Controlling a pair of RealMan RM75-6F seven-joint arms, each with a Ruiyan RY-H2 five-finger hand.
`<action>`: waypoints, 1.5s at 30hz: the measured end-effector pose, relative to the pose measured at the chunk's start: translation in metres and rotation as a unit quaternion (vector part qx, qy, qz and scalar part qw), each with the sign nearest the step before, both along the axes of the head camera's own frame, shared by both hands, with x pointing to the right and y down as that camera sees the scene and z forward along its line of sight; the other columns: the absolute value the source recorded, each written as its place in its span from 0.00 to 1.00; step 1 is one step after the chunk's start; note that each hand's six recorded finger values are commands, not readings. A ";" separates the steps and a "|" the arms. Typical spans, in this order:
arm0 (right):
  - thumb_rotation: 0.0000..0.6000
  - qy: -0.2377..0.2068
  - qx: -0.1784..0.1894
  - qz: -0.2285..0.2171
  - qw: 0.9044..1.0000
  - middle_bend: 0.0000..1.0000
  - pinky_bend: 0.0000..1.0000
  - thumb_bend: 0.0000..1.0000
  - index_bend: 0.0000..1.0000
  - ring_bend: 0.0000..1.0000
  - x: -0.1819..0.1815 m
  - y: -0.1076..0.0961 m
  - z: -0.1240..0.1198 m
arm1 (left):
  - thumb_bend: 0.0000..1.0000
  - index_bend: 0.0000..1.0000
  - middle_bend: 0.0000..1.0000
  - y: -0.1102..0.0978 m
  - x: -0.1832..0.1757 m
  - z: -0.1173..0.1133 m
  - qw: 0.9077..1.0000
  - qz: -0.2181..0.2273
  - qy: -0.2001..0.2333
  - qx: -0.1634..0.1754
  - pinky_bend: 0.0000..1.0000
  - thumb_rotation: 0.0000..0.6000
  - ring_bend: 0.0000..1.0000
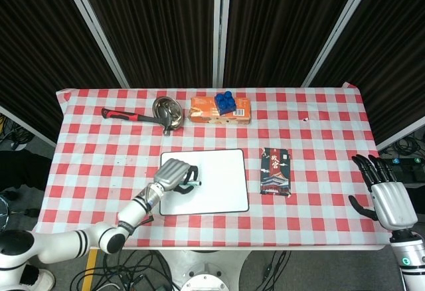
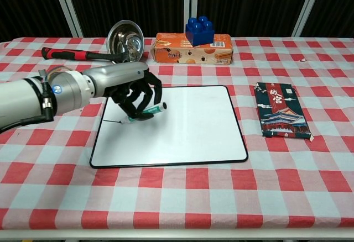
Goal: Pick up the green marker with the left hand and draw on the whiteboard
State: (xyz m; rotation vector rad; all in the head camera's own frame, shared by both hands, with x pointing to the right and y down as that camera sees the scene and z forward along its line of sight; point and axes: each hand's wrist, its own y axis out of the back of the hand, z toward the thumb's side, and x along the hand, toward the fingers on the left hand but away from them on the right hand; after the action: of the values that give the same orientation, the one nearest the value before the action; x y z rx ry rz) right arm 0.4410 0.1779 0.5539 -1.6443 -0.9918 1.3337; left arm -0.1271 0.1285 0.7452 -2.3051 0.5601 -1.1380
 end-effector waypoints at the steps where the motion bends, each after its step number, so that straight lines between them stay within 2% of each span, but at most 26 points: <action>1: 1.00 0.001 0.000 0.001 1.000 0.07 0.08 0.22 0.00 0.00 0.001 0.001 0.000 | 0.37 0.56 0.63 0.001 0.006 0.000 1.000 0.001 0.006 -0.002 1.00 1.00 0.77; 5: 1.00 0.001 0.003 0.006 1.000 0.07 0.08 0.22 0.00 0.00 0.006 0.001 -0.003 | 0.37 0.56 0.63 -0.001 0.037 -0.006 0.999 0.008 0.034 0.000 1.00 1.00 0.77; 10: 1.00 0.000 0.005 0.005 1.000 0.07 0.08 0.22 0.00 0.00 0.007 0.000 -0.004 | 0.37 0.56 0.63 -0.012 0.042 -0.023 0.998 0.006 0.048 0.035 1.00 1.00 0.77; 13: 1.00 -0.003 0.001 0.003 1.000 0.07 0.08 0.22 0.00 0.00 0.006 0.000 -0.001 | 0.37 0.56 0.63 -0.021 0.033 -0.026 0.998 0.005 0.038 0.056 1.00 1.00 0.77; 20: 1.00 -0.003 -0.001 -0.001 1.000 0.07 0.08 0.22 0.00 0.00 0.003 -0.002 0.002 | 0.37 0.56 0.63 -0.028 0.009 -0.009 0.998 0.002 -0.006 0.070 1.00 1.00 0.77; 25: 1.00 -0.002 -0.002 -0.002 1.000 0.07 0.08 0.22 0.00 0.00 0.000 -0.003 0.001 | 0.37 0.56 0.63 -0.029 -0.002 -0.009 0.996 -0.002 -0.020 0.084 1.00 1.00 0.77; 31: 1.00 -0.003 -0.003 -0.003 1.000 0.07 0.08 0.22 0.00 0.00 -0.002 -0.002 0.002 | 0.37 0.56 0.63 -0.020 -0.008 -0.007 0.998 0.000 -0.022 0.066 1.00 1.00 0.77; 38: 1.00 -0.006 -0.003 -0.009 1.000 0.07 0.08 0.22 0.00 0.00 -0.003 -0.002 0.002 | 0.37 0.56 0.63 0.011 -0.008 -0.012 1.000 0.001 0.005 -0.007 1.00 1.00 0.77; 45: 1.00 -0.010 -0.002 -0.012 1.000 0.07 0.08 0.22 0.00 0.00 -0.003 -0.002 0.003 | 0.37 0.56 0.63 0.045 -0.021 -0.019 0.998 -0.001 0.010 -0.063 1.00 1.00 0.77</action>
State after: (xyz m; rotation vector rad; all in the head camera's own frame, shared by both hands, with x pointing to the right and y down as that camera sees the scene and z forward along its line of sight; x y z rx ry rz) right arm 0.4378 0.1756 0.5566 -1.6694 -0.9794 1.3067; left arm -0.1483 0.1733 0.7266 -2.4252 0.5114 -1.1817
